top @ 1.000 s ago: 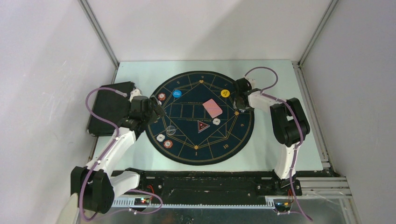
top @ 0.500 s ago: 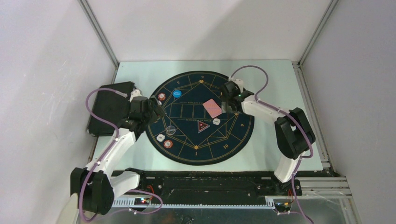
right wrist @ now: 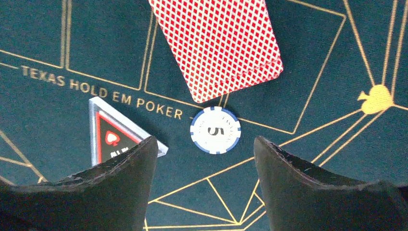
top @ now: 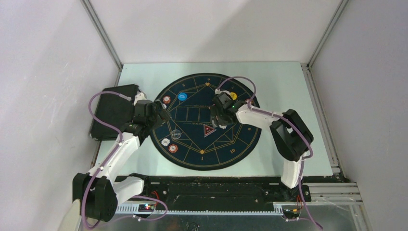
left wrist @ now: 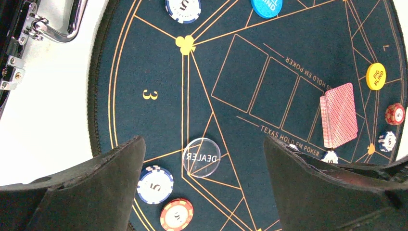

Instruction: Distribute texas hold em gaming equipment

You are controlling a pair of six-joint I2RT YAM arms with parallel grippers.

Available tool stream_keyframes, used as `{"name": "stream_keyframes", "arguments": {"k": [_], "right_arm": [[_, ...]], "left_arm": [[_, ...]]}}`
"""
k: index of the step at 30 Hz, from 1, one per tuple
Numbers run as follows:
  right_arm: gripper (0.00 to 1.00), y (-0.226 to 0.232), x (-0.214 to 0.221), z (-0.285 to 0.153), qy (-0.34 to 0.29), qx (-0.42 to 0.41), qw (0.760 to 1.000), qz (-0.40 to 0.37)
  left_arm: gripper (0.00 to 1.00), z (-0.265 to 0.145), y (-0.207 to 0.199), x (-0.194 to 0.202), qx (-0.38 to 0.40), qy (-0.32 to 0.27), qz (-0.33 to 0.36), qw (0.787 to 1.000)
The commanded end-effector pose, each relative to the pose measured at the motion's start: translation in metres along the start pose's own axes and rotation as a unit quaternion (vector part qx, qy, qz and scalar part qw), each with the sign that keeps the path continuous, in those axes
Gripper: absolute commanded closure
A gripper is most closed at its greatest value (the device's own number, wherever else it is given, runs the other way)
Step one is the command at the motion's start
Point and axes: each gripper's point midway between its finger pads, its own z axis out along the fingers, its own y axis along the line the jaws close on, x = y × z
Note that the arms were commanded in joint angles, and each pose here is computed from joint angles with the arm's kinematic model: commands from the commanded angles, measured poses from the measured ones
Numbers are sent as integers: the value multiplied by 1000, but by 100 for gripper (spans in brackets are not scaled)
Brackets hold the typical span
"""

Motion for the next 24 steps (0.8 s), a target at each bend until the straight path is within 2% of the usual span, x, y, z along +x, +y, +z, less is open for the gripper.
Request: {"name": "stream_keyframes", "arguments": {"k": [1, 3, 10, 18, 22, 24], "right_arm": [[26, 3, -3, 12, -4, 23, 1000, -14], [29, 0, 1, 18, 1, 32, 999, -12], [49, -9, 13, 29, 18, 59, 998, -1], [49, -19, 19, 38, 25, 82, 996, 19], [56, -25, 18, 37, 21, 96, 995, 16], [64, -25, 16, 34, 16, 100, 995, 15]], "left_arm": [[0, -4, -6, -6, 17, -13, -2, 1000], [0, -4, -6, -5, 17, -12, -2, 1000], [0, -4, -6, -5, 17, -12, -2, 1000], [0, -3, -7, -5, 17, -10, -2, 1000], [0, -3, -7, -6, 18, -10, -2, 1000], [0, -3, -7, -6, 18, -10, -2, 1000]]}}
